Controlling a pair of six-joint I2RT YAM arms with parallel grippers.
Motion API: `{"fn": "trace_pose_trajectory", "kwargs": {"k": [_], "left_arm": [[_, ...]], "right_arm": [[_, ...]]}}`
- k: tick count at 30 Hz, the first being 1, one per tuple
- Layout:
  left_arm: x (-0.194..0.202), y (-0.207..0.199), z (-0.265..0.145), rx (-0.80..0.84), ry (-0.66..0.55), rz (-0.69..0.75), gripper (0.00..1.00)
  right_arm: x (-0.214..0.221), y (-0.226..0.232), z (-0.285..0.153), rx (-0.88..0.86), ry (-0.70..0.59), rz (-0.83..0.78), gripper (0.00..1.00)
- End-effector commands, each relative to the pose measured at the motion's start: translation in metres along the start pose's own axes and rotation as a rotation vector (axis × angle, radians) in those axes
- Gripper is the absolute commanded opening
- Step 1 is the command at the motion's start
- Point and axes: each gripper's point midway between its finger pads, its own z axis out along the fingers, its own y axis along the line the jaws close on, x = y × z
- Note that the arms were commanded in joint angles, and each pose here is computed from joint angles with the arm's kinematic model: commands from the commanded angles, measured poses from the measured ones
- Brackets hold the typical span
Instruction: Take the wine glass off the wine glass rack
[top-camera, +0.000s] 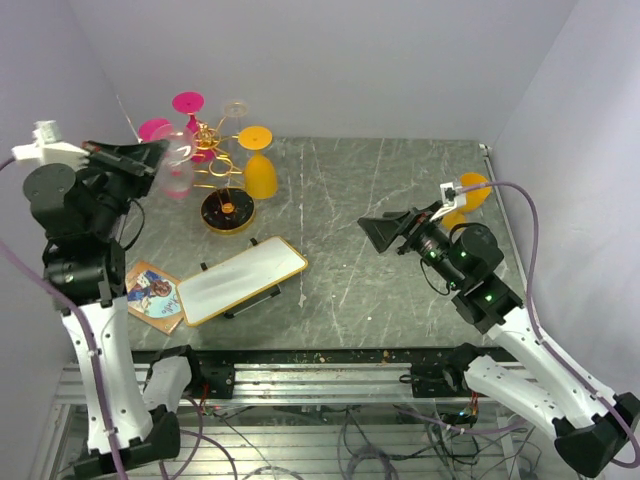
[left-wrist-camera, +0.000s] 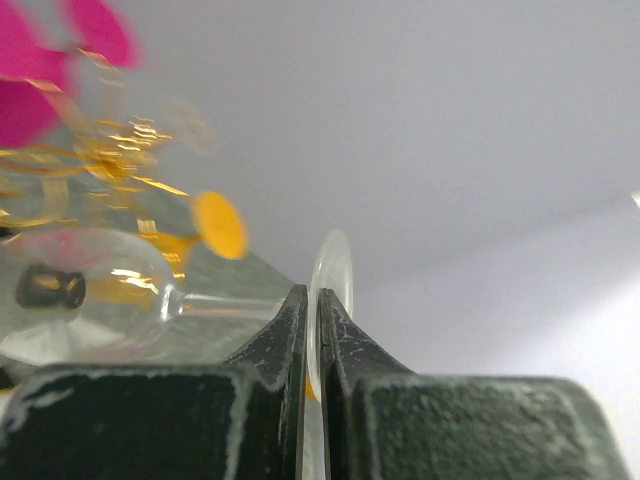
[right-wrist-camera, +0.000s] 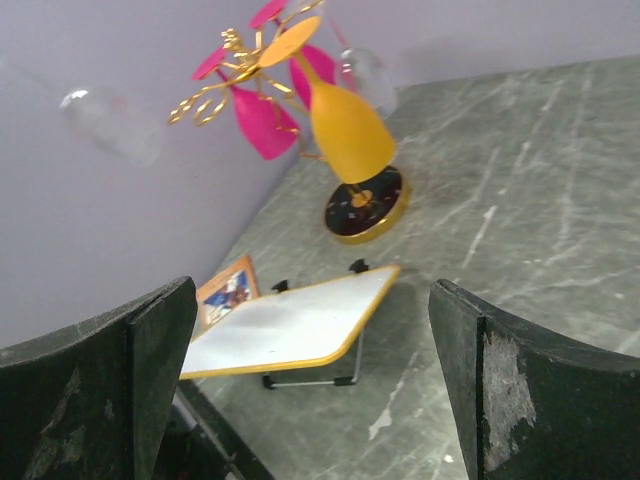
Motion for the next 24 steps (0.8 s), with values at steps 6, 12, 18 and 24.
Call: {"fn": "trace_pose_trajectory", "kwargs": {"k": [6, 12, 18, 24], "left_arm": [[0.080, -0.114, -0.045, 0.794, 0.413, -0.030, 0.07], [0.097, -0.109, -0.056, 0.818, 0.493, -0.124, 0.07], [0.117, -0.112, -0.073, 1.007, 0.595, -0.312, 0.07], [0.137, -0.121, -0.093, 1.130, 0.709, -0.415, 0.07]], "right_arm": [[0.012, 0.042, 0.010, -0.258, 0.022, 0.122, 1.00], [0.013, 0.060, 0.026, -0.354, 0.042, 0.219, 0.99], [0.012, 0.067, 0.034, -0.442, 0.003, 0.344, 0.91], [0.004, 0.073, 0.022, -0.525, -0.074, 0.413, 0.88]]}}
